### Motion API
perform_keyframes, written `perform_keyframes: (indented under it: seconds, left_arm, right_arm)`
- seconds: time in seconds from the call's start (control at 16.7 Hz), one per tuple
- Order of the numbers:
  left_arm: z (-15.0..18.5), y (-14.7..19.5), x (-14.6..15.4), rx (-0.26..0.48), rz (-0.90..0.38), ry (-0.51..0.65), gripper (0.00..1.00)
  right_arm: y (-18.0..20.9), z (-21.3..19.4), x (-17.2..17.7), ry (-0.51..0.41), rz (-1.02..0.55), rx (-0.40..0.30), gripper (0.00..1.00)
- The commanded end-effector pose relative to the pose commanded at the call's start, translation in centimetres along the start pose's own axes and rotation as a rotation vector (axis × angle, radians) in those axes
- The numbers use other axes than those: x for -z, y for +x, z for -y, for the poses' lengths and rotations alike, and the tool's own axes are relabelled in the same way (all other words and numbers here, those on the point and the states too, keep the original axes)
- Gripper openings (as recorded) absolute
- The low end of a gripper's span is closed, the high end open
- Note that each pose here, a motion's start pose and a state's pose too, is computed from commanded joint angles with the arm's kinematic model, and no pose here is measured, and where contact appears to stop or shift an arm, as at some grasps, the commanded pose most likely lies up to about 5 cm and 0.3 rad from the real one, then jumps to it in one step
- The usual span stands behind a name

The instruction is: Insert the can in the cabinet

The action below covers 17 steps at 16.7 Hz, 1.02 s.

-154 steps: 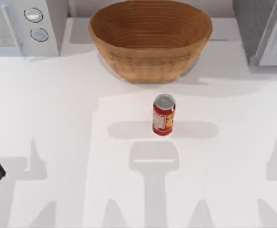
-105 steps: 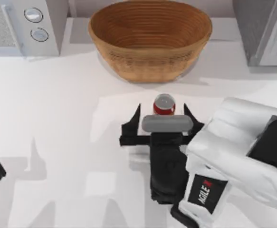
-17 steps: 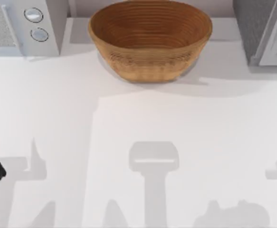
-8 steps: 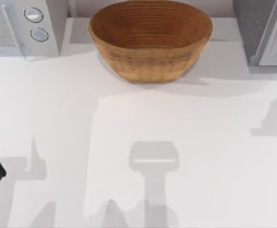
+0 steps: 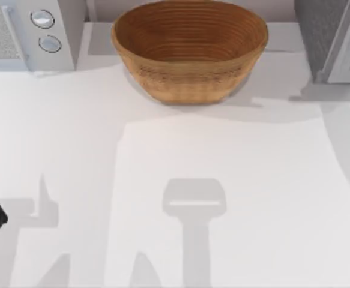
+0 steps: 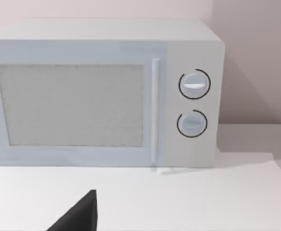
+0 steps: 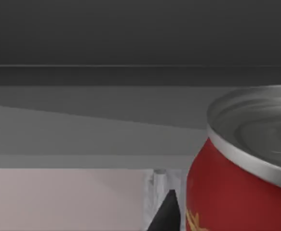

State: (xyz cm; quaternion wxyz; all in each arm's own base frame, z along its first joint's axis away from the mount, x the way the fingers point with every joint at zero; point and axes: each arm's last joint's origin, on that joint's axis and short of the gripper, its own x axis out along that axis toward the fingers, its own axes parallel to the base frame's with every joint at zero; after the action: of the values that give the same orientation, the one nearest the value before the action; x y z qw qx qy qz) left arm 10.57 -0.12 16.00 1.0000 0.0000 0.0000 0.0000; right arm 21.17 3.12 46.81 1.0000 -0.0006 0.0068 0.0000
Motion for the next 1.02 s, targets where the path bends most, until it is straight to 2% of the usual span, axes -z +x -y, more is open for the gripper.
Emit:
perform_keyframes:
  seconds: [0.3, 0.78, 1.02]
  left_arm:
    - [0.0, 0.0, 0.0, 0.000, 0.000, 0.000, 1.00]
    - [0.0, 0.0, 0.0, 0.000, 0.000, 0.000, 1.00]
    - [0.0, 0.0, 0.0, 0.000, 0.000, 0.000, 1.00]
  right_arm:
    - [3.7, -1.3, -3.8, 0.002, 0.013, -0.001, 0.00]
    - [4.4, -1.5, -4.3, 0.004, 0.012, 0.001, 0.00]
    - [6.8, -1.8, -4.8, 0.000, -0.011, 0.002, 0.00]
